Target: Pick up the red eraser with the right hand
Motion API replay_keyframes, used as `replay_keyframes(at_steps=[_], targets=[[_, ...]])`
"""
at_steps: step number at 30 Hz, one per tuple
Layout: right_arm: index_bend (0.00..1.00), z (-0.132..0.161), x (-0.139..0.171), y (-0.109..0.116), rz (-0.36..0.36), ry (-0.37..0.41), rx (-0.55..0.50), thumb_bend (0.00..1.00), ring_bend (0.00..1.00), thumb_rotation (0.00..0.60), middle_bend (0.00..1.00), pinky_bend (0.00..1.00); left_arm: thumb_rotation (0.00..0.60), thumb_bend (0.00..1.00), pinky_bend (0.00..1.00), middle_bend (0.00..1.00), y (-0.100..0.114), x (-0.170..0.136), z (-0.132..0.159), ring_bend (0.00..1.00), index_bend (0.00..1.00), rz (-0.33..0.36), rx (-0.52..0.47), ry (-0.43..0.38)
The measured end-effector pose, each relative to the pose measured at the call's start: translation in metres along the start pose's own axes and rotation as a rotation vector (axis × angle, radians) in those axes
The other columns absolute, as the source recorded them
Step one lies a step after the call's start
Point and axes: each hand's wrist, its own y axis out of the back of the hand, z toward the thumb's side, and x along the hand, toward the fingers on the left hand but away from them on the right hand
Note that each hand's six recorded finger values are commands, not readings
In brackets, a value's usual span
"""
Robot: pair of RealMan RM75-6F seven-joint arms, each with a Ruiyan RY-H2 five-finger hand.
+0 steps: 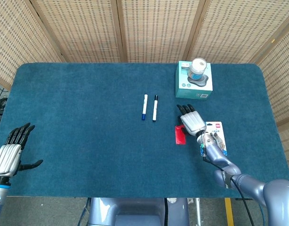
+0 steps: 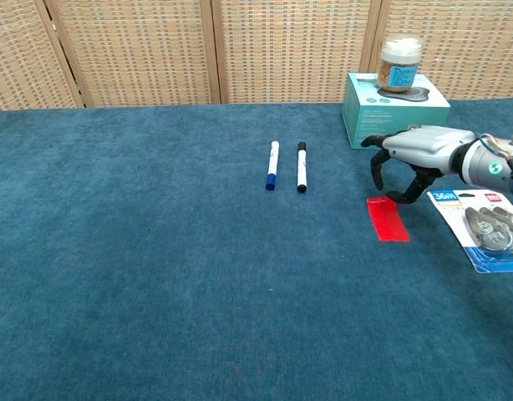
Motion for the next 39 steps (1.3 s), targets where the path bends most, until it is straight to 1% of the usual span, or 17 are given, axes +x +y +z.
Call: replay_keyframes(at_steps=[2, 5, 19, 22, 34, 39], targets=[[0.43, 0.001, -0.002, -0.002, 0.001, -0.005, 0.001, 0.43, 0.0, 0.6, 0.0, 0.0, 0.6, 0.12, 0.0, 0.0, 0.0, 0.0, 0.0, 0.0, 0.0, 0.0, 0.0, 0.0], [0.43, 0.002, -0.005, -0.004, 0.003, -0.014, 0.003, 0.41, 0.0, 0.6, 0.0, 0.0, 0.6, 0.12, 0.0, 0.0, 0.0, 0.0, 0.0, 0.0, 0.0, -0.001, -0.001, 0.0], [0.43, 0.002, -0.01, -0.009, 0.012, -0.028, 0.003, 0.41, 0.0, 0.6, 0.0, 0.0, 0.6, 0.12, 0.0, 0.0, 0.0, 0.0, 0.0, 0.0, 0.0, -0.002, -0.004, 0.0], [0.43, 0.001, -0.01, -0.01, 0.019, -0.029, 0.004, 0.43, 0.0, 0.6, 0.0, 0.0, 0.6, 0.12, 0.0, 0.0, 0.0, 0.001, 0.0, 0.0, 0.0, -0.001, -0.004, 0.0], [0.55, 0.002, -0.013, -0.015, 0.024, -0.03, 0.006, 0.44, 0.0, 0.6, 0.0, 0.0, 0.6, 0.12, 0.0, 0.0, 0.0, 0.001, 0.0, 0.0, 0.0, 0.0, -0.007, 0.001], [0.58, 0.003, -0.013, -0.016, 0.022, -0.025, 0.009, 0.44, 0.0, 0.6, 0.0, 0.0, 0.6, 0.12, 0.0, 0.0, 0.0, 0.001, 0.0, 0.0, 0.0, -0.001, -0.006, 0.001]])
